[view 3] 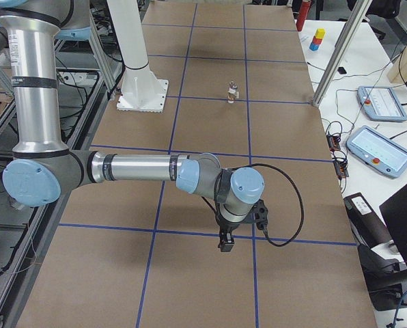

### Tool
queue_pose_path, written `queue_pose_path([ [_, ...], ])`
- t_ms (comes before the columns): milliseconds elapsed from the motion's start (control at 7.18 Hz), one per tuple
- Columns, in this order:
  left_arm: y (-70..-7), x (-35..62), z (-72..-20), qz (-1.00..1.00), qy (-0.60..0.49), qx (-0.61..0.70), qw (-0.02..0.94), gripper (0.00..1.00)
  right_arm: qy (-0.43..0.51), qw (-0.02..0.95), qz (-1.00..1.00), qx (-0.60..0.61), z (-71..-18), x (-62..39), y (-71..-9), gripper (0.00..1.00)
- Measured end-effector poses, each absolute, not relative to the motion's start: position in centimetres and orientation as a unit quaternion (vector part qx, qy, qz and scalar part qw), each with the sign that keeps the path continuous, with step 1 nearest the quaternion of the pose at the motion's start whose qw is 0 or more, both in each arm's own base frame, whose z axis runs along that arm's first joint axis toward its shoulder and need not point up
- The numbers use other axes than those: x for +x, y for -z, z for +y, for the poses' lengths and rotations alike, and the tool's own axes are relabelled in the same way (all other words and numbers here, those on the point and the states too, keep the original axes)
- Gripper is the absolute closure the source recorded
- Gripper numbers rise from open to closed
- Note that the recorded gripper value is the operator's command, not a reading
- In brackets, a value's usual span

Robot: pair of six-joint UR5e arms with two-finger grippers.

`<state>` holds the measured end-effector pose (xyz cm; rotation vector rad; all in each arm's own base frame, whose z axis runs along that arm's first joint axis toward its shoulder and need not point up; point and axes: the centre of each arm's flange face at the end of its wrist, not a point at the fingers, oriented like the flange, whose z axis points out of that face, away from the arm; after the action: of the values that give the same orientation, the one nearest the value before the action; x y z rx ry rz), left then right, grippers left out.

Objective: Assemble PPR valve and pipe with both arms

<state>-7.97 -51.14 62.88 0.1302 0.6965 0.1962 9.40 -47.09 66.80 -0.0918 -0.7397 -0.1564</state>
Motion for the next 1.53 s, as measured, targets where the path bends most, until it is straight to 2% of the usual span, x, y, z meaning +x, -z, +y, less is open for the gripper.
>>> queue_pose_path([
  [418, -64.5, -7.9, -49.1, 0.34, -0.094, 0.062, 0.934, 0.0, 0.067, 0.929, -0.361, -0.04, -45.8, 9.4, -68.5, 0.01],
  [975, -64.7, -7.9, -48.9, 0.341, -0.094, 0.062, 0.933, 0.0, 0.015, 0.933, -0.357, -0.036, -46.5, 9.4, -67.4, 0.01],
  [1532, -65.0, -7.9, -48.7, 0.341, -0.094, 0.059, 0.934, 0.0, 0.011, 0.932, -0.361, -0.028, -46.7, 9.3, -67.3, 0.01],
])
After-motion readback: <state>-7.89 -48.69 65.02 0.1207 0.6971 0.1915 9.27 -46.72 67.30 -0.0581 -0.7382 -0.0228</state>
